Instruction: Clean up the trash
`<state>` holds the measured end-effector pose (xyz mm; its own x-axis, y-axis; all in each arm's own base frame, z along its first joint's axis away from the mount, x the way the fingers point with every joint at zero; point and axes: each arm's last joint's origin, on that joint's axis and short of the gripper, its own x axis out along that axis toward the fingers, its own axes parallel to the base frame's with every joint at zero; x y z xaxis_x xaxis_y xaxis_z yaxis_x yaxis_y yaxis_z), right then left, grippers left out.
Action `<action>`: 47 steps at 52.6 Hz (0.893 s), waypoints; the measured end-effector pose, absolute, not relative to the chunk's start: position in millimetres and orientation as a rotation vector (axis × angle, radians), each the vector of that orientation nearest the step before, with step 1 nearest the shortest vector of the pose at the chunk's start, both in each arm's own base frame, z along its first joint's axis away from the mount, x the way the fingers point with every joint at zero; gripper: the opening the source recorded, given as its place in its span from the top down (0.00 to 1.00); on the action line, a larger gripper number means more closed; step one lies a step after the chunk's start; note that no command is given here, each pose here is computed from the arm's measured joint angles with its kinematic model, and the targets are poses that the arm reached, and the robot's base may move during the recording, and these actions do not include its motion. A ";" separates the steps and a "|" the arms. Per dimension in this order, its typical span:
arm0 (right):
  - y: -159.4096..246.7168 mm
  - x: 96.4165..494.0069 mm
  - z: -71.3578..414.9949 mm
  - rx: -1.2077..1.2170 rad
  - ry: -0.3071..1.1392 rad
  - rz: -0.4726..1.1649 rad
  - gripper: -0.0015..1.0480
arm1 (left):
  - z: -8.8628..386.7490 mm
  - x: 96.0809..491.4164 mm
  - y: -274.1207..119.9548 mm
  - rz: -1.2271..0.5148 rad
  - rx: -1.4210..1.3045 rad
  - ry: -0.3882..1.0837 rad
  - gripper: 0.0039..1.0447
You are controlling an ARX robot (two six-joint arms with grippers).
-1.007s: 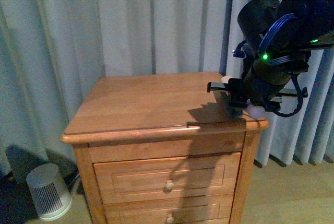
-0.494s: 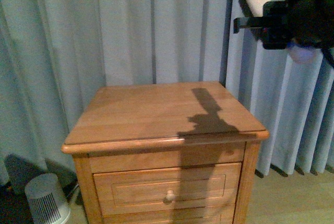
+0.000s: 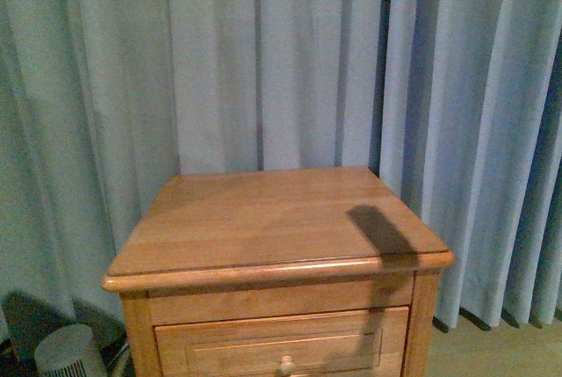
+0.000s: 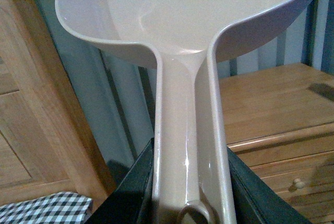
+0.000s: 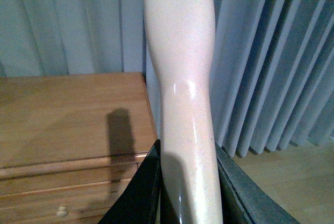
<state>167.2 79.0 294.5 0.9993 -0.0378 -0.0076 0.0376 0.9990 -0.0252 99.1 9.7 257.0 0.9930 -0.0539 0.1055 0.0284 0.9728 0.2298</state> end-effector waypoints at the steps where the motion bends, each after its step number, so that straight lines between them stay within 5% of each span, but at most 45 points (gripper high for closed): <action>1: 76.7 161.6 293.9 -0.025 0.006 -0.042 0.80 | 257.0 99.1 9.7 -0.042 0.230 -0.112 0.73; 16: 58.1 123.6 284.2 0.006 -0.027 -0.105 0.80 | 257.0 99.1 9.7 -0.042 0.230 -0.112 0.73; 47: 54.7 122.0 276.7 0.037 -0.016 -0.128 0.80 | 256.9 99.1 9.1 -0.058 0.231 -0.113 0.73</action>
